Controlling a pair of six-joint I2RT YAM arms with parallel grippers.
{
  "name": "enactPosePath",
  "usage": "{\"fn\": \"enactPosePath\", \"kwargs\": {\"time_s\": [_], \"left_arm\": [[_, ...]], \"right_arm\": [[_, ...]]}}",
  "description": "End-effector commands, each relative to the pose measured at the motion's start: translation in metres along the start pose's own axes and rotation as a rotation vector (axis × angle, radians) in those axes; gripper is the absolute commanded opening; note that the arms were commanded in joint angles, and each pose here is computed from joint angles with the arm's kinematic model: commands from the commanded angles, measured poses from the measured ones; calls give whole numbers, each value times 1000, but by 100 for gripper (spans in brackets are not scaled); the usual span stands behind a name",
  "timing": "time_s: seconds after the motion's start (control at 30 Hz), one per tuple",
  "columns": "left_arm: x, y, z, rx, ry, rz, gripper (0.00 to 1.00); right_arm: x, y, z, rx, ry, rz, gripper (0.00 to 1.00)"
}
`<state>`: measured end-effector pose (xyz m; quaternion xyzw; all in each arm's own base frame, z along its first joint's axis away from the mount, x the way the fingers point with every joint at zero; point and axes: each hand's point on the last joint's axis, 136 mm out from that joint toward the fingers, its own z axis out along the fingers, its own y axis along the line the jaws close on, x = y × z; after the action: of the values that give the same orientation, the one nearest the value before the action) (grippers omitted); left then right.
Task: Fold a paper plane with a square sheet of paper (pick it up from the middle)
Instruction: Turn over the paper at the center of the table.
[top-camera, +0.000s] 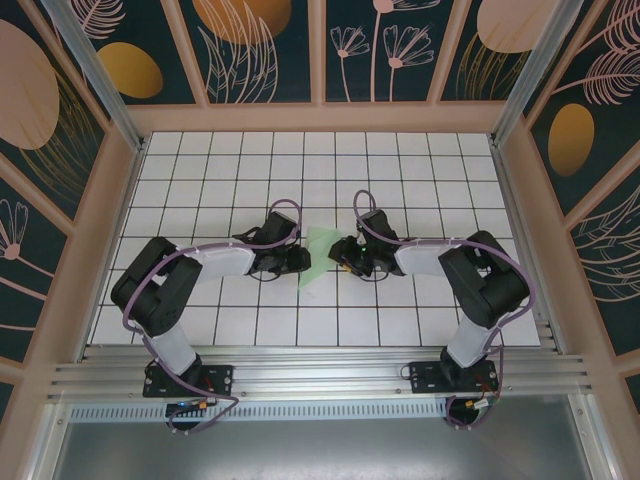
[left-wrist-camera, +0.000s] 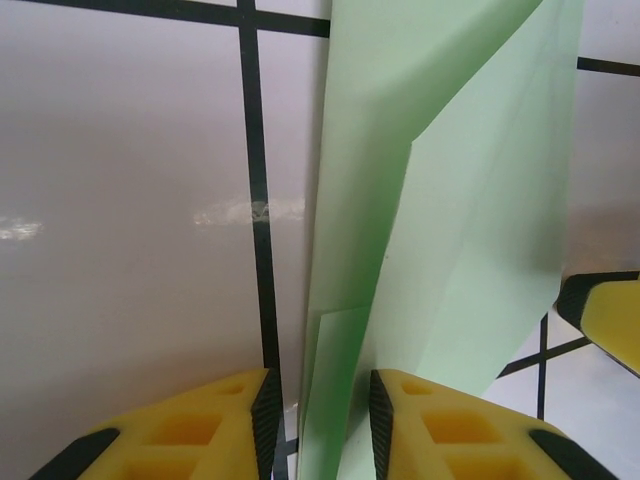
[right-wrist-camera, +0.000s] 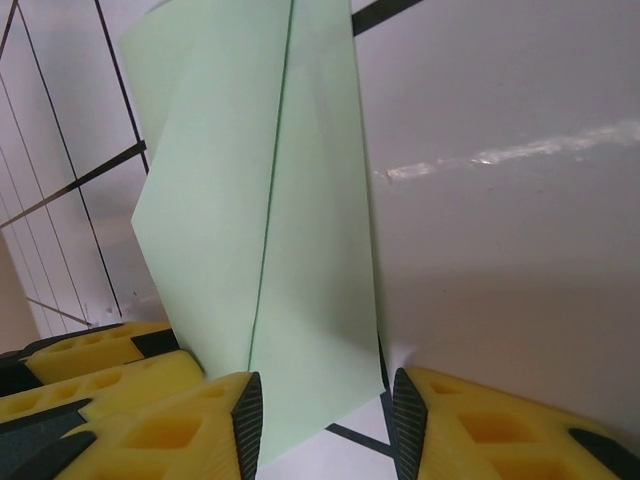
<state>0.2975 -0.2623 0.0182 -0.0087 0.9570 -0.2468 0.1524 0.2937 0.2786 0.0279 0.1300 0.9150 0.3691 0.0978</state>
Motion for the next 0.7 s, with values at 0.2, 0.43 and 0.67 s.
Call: {"fn": "enactPosePath", "kwargs": {"time_s": [0.2, 0.43, 0.67], "left_arm": [[8, 2, 9, 15, 36, 4, 30], [12, 2, 9, 23, 42, -2, 28], [11, -2, 7, 50, 37, -26, 27]], "right_arm": [[2, 16, 10, -58, 21, -6, 40], [-1, 29, 8, -124, 4, -16, 42], [-4, 35, 9, -159, -6, -12, 45]]}}
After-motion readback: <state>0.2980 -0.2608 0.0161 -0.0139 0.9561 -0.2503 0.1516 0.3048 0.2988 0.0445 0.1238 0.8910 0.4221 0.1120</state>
